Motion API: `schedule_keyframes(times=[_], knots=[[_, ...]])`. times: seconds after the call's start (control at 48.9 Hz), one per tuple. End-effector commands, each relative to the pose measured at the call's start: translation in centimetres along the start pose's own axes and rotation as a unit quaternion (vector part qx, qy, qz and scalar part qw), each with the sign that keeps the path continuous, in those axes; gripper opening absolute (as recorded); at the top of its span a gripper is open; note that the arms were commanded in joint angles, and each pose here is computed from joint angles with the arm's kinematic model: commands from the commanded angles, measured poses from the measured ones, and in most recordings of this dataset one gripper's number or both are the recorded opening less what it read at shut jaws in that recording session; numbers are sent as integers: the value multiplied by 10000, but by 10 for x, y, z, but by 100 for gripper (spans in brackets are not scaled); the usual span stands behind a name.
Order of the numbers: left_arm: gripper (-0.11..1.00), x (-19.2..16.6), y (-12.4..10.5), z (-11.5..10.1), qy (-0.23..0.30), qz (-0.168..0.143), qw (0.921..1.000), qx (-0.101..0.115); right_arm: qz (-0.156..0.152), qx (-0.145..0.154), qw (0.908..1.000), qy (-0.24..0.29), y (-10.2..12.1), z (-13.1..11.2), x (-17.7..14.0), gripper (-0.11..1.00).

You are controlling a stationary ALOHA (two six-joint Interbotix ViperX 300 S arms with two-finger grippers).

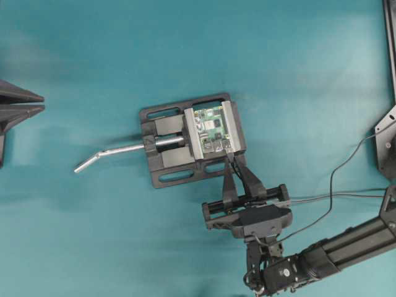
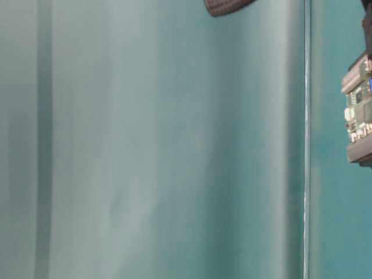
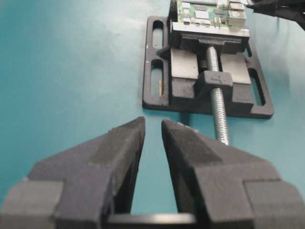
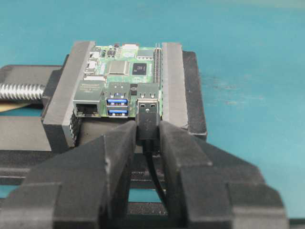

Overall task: Insert the USB into the fixed PCB.
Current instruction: 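Push the USB plug forward into the port with the right gripper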

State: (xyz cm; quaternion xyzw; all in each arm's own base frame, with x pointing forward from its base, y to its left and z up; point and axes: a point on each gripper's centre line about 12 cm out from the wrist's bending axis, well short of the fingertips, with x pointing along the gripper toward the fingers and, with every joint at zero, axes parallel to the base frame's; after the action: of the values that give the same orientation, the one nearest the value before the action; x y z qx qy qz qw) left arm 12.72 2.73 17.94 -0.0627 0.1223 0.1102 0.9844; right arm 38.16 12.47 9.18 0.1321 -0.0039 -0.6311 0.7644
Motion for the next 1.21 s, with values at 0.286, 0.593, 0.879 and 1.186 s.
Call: schedule_keyframes(times=[0.286, 0.593, 0.879, 1.186], knots=[[28, 0, -1, 11, -115, 0, 9999, 6, -55, 253, 9997, 0, 8, 21, 5, 21], [28, 0, -1, 11, -116, 7, 9999, 5, -145, 248, 9996, -18, 8, 21, 14, 21], [28, 0, -1, 11, -115, 0, 9999, 6, -161, 259, 9995, -37, 9, 26, 18, 21], [28, 0, -1, 11, -115, 0, 9999, 6, -172, 241, 9995, -101, 7, 30, 26, 21]])
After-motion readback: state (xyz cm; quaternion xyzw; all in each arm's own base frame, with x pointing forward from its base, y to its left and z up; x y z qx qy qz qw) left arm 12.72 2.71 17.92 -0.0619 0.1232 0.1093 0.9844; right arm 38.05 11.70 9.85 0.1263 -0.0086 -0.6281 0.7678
